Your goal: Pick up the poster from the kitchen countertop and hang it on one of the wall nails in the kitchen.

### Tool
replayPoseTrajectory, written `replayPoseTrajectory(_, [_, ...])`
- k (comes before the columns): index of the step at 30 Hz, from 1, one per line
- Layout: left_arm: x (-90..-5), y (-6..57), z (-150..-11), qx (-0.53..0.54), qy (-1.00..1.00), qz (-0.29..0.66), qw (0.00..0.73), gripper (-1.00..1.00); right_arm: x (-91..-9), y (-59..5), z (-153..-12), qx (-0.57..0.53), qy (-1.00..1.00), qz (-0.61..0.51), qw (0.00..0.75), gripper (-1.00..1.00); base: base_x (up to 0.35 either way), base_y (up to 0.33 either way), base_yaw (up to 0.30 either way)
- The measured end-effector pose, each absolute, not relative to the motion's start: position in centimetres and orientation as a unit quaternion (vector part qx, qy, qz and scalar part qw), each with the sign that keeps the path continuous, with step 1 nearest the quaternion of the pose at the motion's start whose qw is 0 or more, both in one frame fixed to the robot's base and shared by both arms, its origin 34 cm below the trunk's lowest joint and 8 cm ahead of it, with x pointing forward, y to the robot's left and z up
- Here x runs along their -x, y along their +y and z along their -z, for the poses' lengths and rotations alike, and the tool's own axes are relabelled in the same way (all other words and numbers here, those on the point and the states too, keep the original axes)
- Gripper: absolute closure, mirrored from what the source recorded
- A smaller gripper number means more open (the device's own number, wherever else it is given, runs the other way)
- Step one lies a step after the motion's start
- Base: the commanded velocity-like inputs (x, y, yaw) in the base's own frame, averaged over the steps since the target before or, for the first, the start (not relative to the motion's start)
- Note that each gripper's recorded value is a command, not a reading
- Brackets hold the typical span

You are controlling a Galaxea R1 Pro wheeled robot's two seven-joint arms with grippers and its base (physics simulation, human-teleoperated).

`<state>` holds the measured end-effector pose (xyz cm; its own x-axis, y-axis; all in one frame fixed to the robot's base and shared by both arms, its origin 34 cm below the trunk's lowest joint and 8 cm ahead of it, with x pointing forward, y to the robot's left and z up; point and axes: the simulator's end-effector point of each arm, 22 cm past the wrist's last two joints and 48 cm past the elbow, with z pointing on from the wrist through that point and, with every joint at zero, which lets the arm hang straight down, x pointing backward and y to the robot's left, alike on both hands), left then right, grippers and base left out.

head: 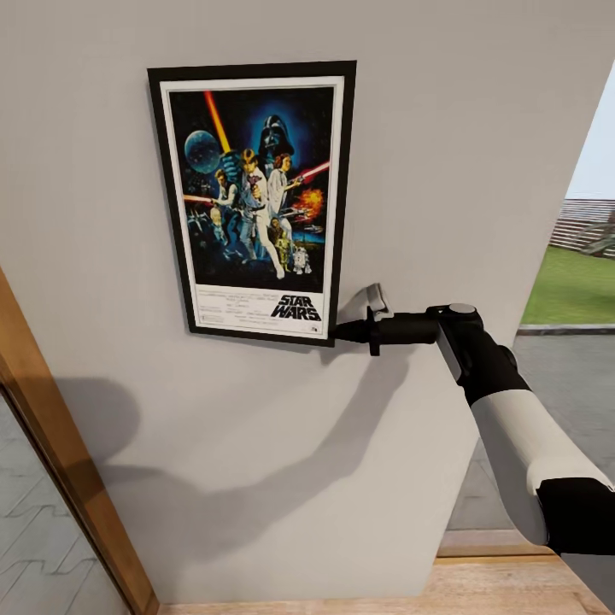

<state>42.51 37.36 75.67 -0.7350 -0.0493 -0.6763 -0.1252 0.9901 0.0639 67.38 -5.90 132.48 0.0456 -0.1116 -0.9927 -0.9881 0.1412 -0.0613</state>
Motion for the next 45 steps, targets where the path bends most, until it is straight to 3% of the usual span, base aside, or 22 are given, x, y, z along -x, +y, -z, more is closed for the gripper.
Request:
replayPoseTrajectory(19, [-42.5, 37.7, -75.7, 0.045, 0.93, -0.055, 0.361, -1.0, -67.3, -5.9, -132.5, 0.503, 0.547, -0.421, 0.521, 1.0, 0.032, 0.0, 0.0])
replayPoseTrajectory(20, [-42.5, 37.7, -75.7, 0.045, 0.93, -0.055, 0.36, -1.0, -62.4, -3.3, -131.4, 0.585, 0.472, -0.453, 0.48, -1.0, 0.096, 0.0, 0.0])
replayPoseTrajectory(22, [-42.5, 37.7, -75.7, 0.046, 0.93, -0.055, 0.361, -1.0, -66.8, -5.7, -132.6, 0.511, 0.54, -0.424, 0.518, -1.0, 0.044, 0.0, 0.0])
replayPoseTrajectory(45, [-42.4, 37.7, -75.7, 0.046, 0.93, -0.055, 0.36, -1.0, -66.5, -5.8, -132.7, 0.512, 0.537, -0.43, 0.514, -1.0, 0.005, -0.001, 0.0])
